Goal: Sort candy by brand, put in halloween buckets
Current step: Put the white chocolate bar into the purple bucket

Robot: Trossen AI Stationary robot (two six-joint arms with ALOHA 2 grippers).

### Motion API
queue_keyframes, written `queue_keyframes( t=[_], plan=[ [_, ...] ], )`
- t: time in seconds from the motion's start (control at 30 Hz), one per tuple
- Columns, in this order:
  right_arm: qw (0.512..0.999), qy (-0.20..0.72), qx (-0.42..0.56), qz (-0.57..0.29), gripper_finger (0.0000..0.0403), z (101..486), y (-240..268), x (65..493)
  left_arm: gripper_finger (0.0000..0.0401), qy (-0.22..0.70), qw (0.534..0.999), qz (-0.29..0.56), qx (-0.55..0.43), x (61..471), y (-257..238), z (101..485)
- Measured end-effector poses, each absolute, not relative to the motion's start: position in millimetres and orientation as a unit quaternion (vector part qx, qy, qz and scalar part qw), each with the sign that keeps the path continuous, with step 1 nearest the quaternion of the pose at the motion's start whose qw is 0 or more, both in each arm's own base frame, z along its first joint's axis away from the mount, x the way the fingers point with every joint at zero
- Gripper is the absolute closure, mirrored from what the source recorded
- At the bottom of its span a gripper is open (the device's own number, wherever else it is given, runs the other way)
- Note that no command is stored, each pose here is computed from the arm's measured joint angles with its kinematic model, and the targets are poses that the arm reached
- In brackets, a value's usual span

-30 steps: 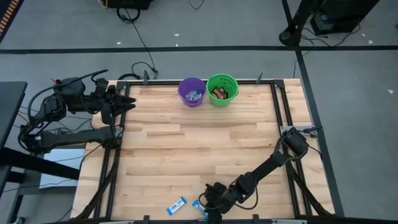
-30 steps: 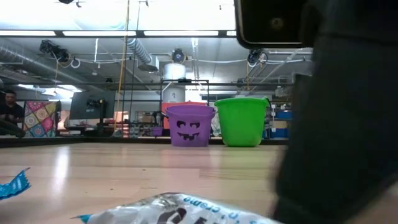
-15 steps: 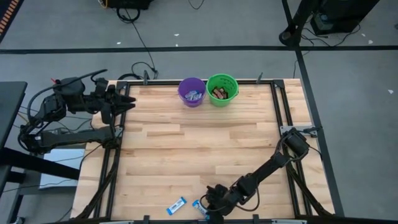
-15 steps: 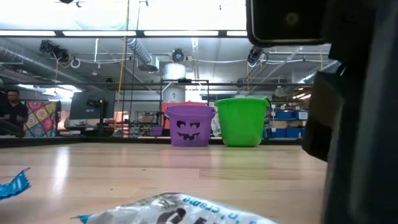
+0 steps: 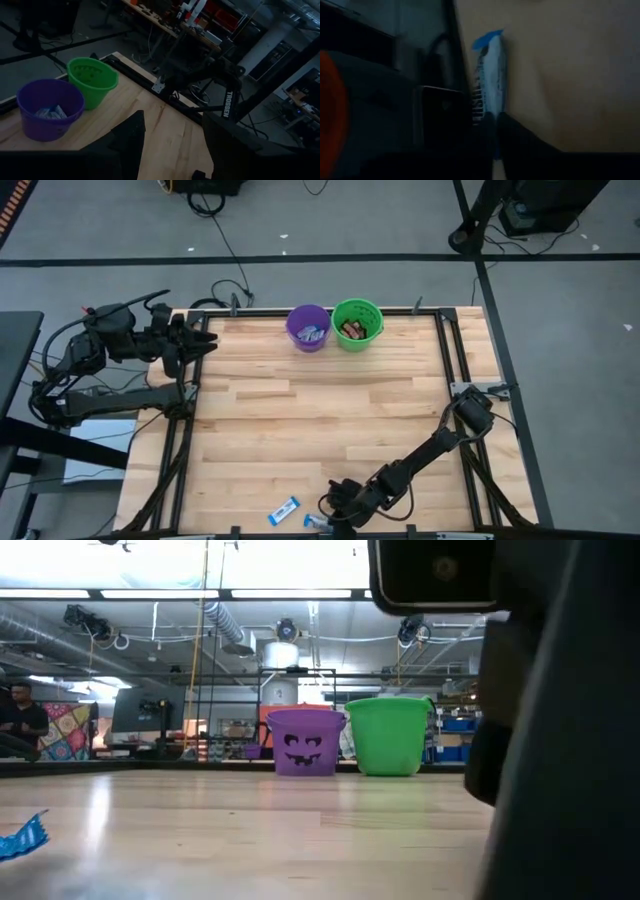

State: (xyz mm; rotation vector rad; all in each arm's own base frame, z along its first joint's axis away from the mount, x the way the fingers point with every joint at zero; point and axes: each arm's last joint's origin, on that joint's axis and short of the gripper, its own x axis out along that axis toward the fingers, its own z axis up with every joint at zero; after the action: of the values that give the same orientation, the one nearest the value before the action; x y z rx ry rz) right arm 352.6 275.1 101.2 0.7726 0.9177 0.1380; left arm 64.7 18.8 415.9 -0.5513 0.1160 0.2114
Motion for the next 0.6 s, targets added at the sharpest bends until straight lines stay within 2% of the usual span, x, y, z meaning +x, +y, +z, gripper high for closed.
queue_keyframes(
  t=[0.07,0.6],
  plan=[
    [0.825,0.441,0.348,0.062,0.0392,101.6,273.5,354.5,0.0199,0.057,0.955,0.105,-0.272,64.7,18.8,415.9],
    [0.837,0.449,0.312,0.016,0.04,104.3,231.1,375.9,0.0199,0.056,0.954,0.111,-0.272,65.0,19.4,415.8]
  ],
)
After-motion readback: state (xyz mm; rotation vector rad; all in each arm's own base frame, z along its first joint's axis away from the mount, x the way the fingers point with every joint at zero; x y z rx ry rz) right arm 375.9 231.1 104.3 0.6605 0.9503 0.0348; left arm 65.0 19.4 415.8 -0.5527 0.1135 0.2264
